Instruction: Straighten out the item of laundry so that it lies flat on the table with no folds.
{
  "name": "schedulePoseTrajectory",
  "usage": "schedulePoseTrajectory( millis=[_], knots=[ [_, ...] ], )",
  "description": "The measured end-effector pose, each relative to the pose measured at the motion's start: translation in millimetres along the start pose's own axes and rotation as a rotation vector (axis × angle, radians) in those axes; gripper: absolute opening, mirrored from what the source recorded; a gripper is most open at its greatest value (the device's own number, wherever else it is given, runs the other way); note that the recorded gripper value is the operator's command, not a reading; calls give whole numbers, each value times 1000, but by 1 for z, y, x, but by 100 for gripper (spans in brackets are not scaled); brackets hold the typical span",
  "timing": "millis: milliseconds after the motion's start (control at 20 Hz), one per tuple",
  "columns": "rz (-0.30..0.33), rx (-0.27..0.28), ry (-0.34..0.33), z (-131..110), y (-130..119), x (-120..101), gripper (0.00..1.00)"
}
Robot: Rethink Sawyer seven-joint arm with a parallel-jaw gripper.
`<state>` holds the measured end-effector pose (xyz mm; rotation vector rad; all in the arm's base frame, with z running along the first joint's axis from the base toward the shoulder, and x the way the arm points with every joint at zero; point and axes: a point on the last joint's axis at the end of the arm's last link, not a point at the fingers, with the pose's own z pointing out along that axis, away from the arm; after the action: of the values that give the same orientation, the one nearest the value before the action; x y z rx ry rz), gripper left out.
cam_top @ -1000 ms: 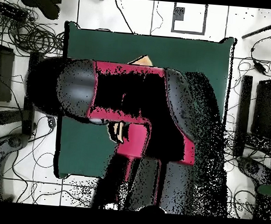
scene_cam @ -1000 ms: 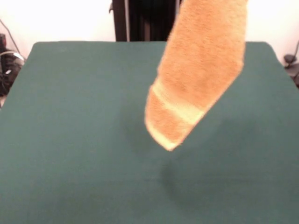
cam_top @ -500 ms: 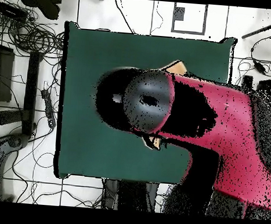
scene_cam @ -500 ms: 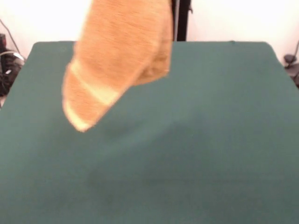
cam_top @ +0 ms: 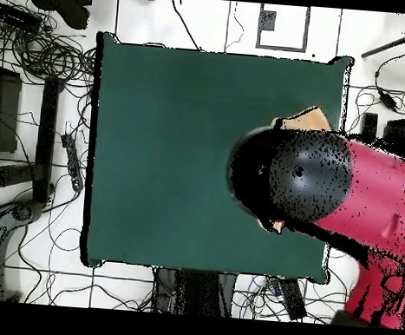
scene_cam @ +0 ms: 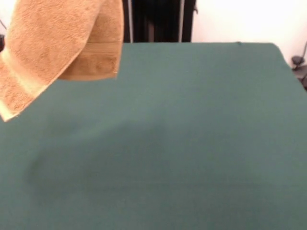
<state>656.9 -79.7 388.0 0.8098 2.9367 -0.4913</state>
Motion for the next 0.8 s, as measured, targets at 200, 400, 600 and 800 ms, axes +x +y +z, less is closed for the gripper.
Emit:
schedulePoseTrajectory(
  millis=[200, 400, 600, 800],
  knots=[
    [11, -7, -10, 19, -9, -4, 0],
    [-5, -12, -37, 36, -4, -2, 0],
    [-37, -10, -75, 49, 4, -2, 0],
    [-81, -4, -127, 70, 16, -2, 0]
  ],
)
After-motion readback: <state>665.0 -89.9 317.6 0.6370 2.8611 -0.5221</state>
